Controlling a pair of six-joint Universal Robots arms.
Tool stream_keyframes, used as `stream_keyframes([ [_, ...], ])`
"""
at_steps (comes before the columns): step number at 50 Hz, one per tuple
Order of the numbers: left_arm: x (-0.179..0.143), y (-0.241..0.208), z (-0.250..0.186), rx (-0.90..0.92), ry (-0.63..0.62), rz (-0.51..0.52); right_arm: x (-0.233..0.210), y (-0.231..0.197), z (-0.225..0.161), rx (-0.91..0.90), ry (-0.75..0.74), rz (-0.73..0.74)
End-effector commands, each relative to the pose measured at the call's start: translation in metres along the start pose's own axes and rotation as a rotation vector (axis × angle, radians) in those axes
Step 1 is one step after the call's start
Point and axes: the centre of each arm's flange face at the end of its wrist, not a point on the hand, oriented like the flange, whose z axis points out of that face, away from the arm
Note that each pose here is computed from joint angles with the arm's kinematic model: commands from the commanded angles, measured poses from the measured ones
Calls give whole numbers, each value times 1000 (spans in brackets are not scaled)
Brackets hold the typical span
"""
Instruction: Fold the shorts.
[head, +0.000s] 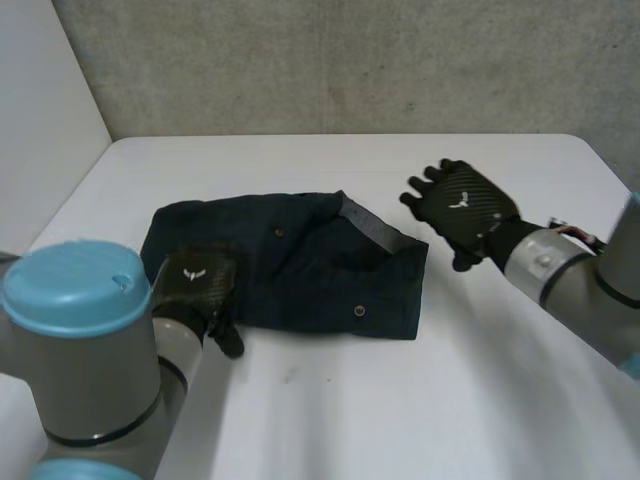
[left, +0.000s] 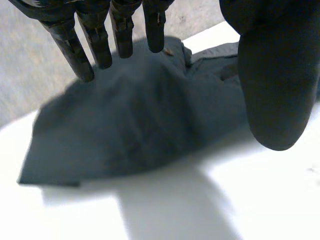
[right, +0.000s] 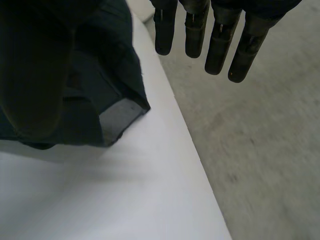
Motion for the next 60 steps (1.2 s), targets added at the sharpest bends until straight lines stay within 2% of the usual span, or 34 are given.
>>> stream_keyframes([
  [1,-2,19,17,-23,-19,-71,-24,21,33,36,-140,-53],
  [6,-15,25,42,-15,-73,-85,-40,34,39,26,-218,-106],
  [14,-10,37,74,-40,-78,-76,-55,44,42,49,-275,-170],
  [20,-10,27,78,-4,-76,-84,-46,30,34,31,-283,-90],
  [24,-12,-11,65,104,-49,-98,-25,3,23,13,-267,50],
  [25,-13,-40,51,192,-10,-97,-20,-3,20,13,-255,70],
  [26,-14,-40,51,194,-12,-97,-11,-11,17,14,-235,93],
  [29,-19,-84,27,334,25,-86,21,-49,0,31,-128,193],
  [30,-25,-107,12,418,26,-78,27,-55,-3,35,-105,213],
  [33,-42,-140,-8,535,-1,-60,44,-78,-19,42,-44,283],
  [38,-53,-172,-20,638,11,-18,51,-113,-50,25,-59,334],
  [41,-47,-170,-12,616,57,12,45,-115,-57,-14,-84,362],
  [44,-42,-154,18,534,71,54,33,-115,-51,-33,-100,379],
  [47,-35,-126,68,432,61,123,-5,-111,-33,-102,-138,435],
  [50,-32,-110,93,382,53,164,-32,-108,-20,-129,-131,455],
  [53,-35,-77,137,294,-3,247,-51,-103,-10,-144,-121,471],
  [57,-35,-48,162,224,-33,284,-65,-87,8,-157,-99,535],
  [60,-29,-46,161,221,-24,280,-73,-75,22,-158,-73,583],
])
